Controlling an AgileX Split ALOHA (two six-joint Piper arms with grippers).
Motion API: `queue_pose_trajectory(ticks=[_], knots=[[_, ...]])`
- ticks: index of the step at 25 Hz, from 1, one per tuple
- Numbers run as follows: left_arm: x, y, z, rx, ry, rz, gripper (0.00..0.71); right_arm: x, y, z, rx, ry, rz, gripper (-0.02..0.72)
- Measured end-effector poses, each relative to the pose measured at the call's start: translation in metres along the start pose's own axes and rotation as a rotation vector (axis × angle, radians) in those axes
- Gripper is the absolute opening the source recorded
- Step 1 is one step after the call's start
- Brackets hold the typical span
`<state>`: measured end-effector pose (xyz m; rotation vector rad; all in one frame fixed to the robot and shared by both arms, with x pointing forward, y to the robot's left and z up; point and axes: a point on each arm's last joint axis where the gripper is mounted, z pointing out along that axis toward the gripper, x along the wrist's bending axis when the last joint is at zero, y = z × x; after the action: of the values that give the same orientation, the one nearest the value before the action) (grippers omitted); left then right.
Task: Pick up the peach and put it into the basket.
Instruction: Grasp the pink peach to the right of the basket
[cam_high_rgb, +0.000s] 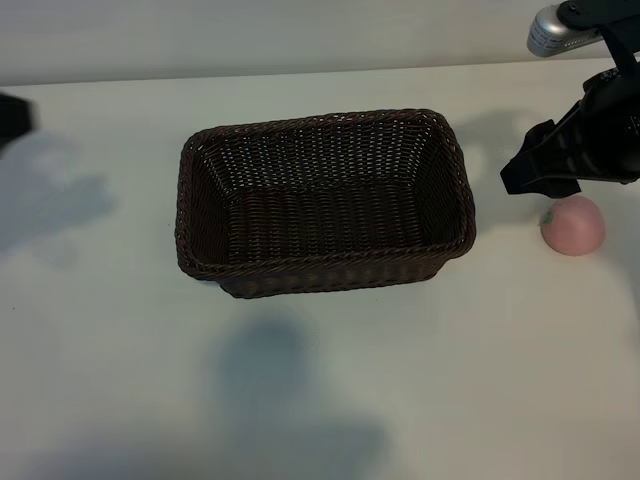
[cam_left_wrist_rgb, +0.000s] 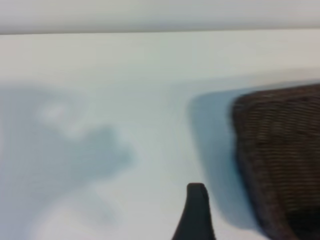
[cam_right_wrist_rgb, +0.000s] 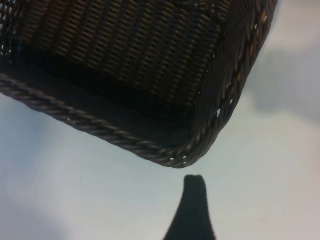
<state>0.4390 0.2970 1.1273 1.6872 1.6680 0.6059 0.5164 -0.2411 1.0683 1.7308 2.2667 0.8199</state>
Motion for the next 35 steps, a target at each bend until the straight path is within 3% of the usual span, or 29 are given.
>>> queue_pose_trajectory(ticks=[3, 9, 16, 21, 28, 35], knots=[[0.008, -0.005, -0.021, -0.023, 0.046, 0.002, 0.599, 0.0, 0.0, 0.0, 0.002, 0.001, 0.0, 0.587], [-0.004, -0.018, -0.069, -0.144, 0.052, 0.065, 0.598, 0.0, 0.0, 0.0, 0.005, 0.002, 0.0, 0.587], [-0.019, -0.065, -0.093, -0.231, -0.016, 0.135, 0.597, 0.0, 0.0, 0.0, 0.005, 0.002, 0.0, 0.587], [-0.02, -0.098, -0.096, -0.174, -0.012, 0.118, 0.596, 0.0, -0.001, 0.0, 0.006, 0.002, 0.0, 0.587], [-0.002, -0.13, -0.084, -0.089, 0.159, -0.011, 0.596, 0.0, -0.001, 0.0, 0.006, 0.002, 0.0, 0.587], [-0.001, -0.165, -0.076, -0.058, 0.15, -0.007, 0.596, 0.0, -0.001, 0.0, 0.006, 0.002, 0.0, 0.587]])
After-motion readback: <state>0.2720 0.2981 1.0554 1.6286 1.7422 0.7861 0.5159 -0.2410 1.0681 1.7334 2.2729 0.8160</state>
